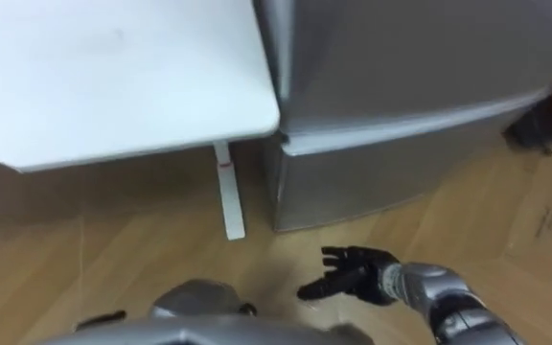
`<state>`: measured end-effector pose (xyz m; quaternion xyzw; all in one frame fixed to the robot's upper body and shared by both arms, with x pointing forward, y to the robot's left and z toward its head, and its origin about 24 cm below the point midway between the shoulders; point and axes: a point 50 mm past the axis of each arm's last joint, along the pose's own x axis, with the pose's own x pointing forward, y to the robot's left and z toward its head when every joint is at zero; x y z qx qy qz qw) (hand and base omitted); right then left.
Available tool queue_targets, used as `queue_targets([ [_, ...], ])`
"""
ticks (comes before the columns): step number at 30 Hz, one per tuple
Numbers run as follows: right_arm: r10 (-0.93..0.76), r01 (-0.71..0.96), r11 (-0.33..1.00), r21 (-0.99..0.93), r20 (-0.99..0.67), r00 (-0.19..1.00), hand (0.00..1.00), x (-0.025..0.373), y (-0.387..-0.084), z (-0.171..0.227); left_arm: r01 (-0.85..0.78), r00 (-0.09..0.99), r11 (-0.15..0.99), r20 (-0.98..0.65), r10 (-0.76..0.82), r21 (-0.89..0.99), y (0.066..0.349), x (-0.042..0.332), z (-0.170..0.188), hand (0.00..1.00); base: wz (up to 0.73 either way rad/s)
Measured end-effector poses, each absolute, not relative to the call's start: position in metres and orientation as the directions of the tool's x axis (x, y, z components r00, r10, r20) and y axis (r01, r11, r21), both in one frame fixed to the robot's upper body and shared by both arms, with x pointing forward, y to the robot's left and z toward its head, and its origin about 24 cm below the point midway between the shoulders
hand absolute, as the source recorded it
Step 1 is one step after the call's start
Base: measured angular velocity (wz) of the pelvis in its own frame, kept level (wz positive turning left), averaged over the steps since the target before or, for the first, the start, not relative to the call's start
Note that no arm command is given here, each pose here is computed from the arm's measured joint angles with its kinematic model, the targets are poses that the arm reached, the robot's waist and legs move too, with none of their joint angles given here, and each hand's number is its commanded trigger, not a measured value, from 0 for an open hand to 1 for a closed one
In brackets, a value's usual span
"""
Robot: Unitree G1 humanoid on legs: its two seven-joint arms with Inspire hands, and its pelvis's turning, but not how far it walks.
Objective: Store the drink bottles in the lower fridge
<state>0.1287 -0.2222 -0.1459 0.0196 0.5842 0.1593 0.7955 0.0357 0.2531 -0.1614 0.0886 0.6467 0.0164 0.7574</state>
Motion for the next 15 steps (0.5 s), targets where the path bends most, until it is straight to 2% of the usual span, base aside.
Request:
queue_targets([
  [8,0.103,-0.034,0.995,0.098,-0.968,0.228,0.0,0.092,-0.245,-0.155,0.016,0.16,0.972,-0.96,0.229,0.235,0.264,0.029,-0.159,0.0,0.89],
  [15,0.024,0.069,0.997,0.038,-0.98,0.198,0.0,0.066,-0.256,-0.158,-0.141,0.077,0.951,-0.955,0.288,0.276,0.274,0.0,-0.158,0.0,0.15],
])
